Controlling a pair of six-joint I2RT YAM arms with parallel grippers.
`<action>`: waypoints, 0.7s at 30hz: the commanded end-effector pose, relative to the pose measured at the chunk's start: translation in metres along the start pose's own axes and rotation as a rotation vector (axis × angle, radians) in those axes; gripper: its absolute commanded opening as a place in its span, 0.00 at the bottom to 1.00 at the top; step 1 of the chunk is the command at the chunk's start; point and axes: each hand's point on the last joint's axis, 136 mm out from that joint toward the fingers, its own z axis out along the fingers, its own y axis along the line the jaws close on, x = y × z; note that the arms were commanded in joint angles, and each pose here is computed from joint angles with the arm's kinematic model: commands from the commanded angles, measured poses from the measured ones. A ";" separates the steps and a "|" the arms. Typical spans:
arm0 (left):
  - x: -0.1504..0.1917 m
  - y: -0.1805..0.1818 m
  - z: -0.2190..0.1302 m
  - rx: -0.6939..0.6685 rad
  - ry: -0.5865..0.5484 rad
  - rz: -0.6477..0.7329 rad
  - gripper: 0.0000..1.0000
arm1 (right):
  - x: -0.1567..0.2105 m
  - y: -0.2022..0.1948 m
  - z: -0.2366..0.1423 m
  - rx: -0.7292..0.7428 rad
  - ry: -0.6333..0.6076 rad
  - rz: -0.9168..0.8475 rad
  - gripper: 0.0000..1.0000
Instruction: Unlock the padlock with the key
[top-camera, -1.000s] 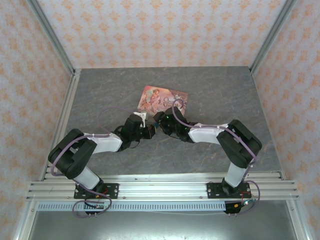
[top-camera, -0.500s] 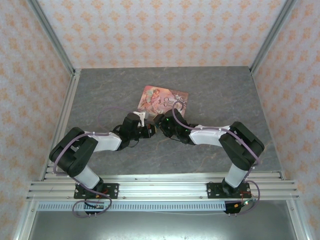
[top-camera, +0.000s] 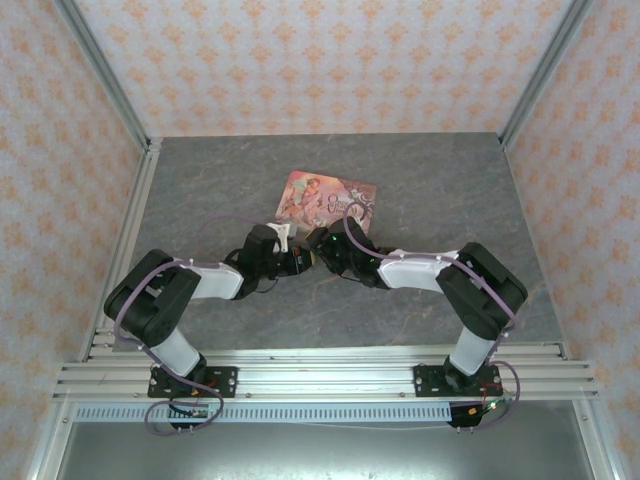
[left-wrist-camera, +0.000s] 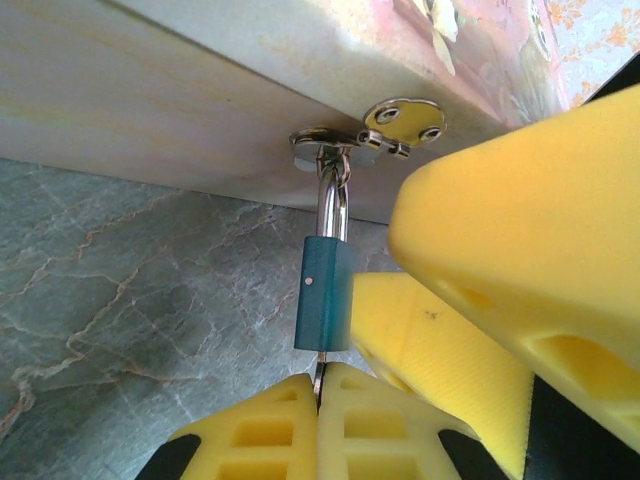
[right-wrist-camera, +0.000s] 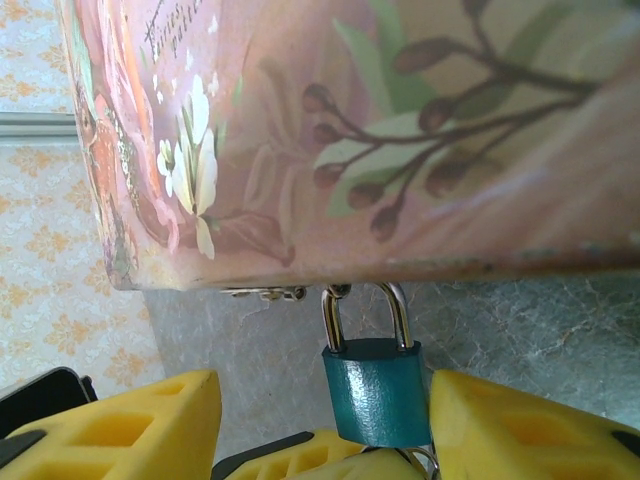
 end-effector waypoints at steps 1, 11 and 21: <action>-0.016 -0.030 0.000 0.127 -0.040 0.050 0.00 | 0.024 -0.061 0.008 0.194 0.098 0.057 0.57; -0.016 -0.032 0.001 0.147 -0.023 0.052 0.00 | 0.026 -0.068 0.008 0.210 0.106 0.049 0.57; -0.011 -0.029 0.004 0.141 0.002 0.061 0.00 | 0.032 -0.070 0.013 0.235 0.149 0.024 0.46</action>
